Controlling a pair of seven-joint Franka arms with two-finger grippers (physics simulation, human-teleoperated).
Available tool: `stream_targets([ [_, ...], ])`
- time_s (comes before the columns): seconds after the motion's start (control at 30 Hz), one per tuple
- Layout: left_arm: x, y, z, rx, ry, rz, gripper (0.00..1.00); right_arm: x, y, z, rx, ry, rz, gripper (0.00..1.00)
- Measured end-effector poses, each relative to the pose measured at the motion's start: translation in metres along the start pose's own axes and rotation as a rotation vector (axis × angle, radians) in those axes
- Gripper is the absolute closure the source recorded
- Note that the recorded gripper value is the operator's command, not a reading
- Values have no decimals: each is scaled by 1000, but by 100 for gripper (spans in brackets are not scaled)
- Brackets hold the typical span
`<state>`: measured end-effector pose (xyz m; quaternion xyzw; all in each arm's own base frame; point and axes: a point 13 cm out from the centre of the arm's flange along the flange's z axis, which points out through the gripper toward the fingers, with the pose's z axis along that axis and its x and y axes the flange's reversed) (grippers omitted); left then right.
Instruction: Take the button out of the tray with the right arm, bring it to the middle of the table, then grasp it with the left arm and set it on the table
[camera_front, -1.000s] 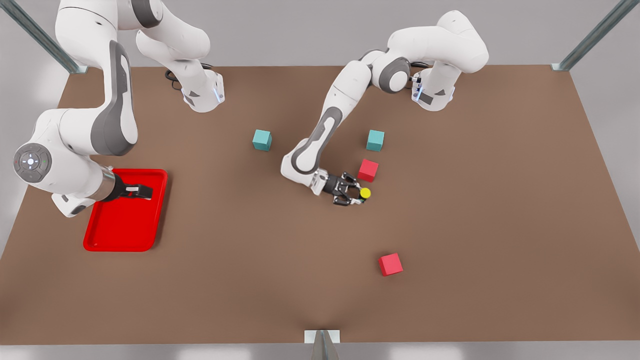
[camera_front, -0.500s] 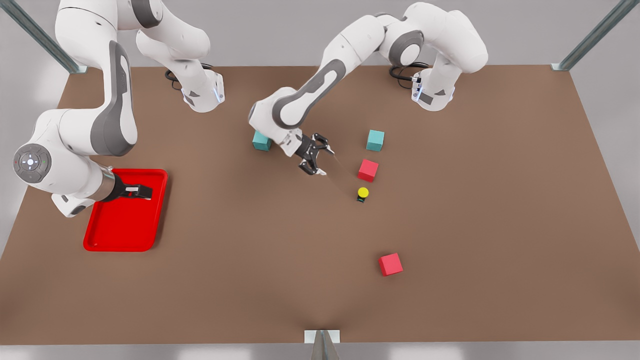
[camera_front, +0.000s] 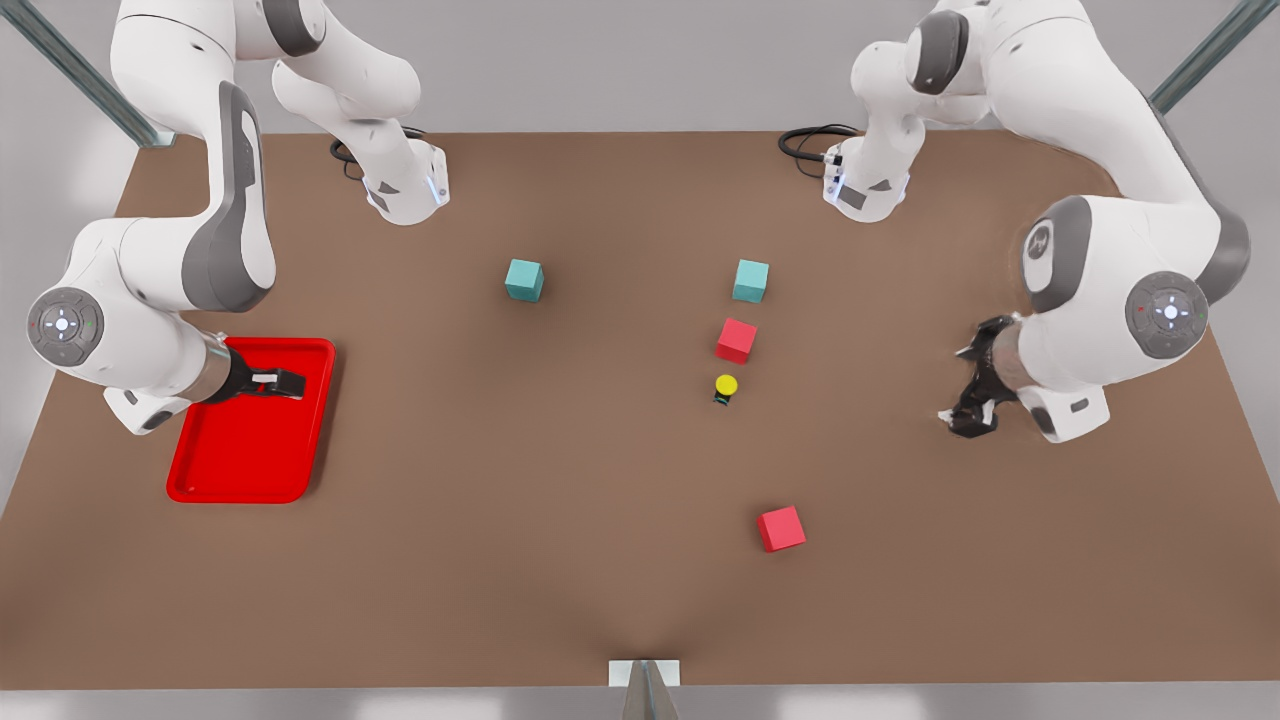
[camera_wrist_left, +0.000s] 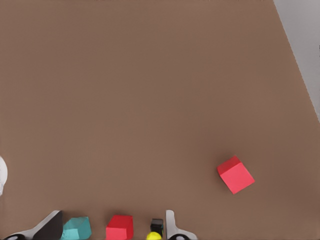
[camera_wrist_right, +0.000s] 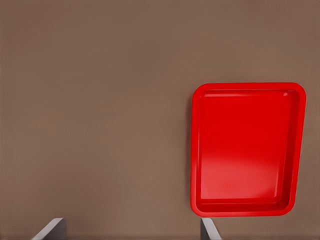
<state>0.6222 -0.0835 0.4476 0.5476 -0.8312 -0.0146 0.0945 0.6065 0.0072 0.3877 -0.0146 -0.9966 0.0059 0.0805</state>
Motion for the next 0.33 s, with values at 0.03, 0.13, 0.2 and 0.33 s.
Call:
stream_targets([
  [0.03, -6, 19, -7, 8, 31, 53, 0, 0, 0, 0, 0, 0, 0, 0],
  [0.13, 13, 54, 14, -10, 47, 268, 0, 0, 0, 0, 0, 1, 0, 0],
  [0.2, 14, 52, 20, -7, 15, 391, 0, 0, 0, 1, 0, 2, 1, 0],
  [0.33, 26, 40, 20, -4, -63, 617, 0, 0, 0, 1, 0, 2, 0, 0],
])
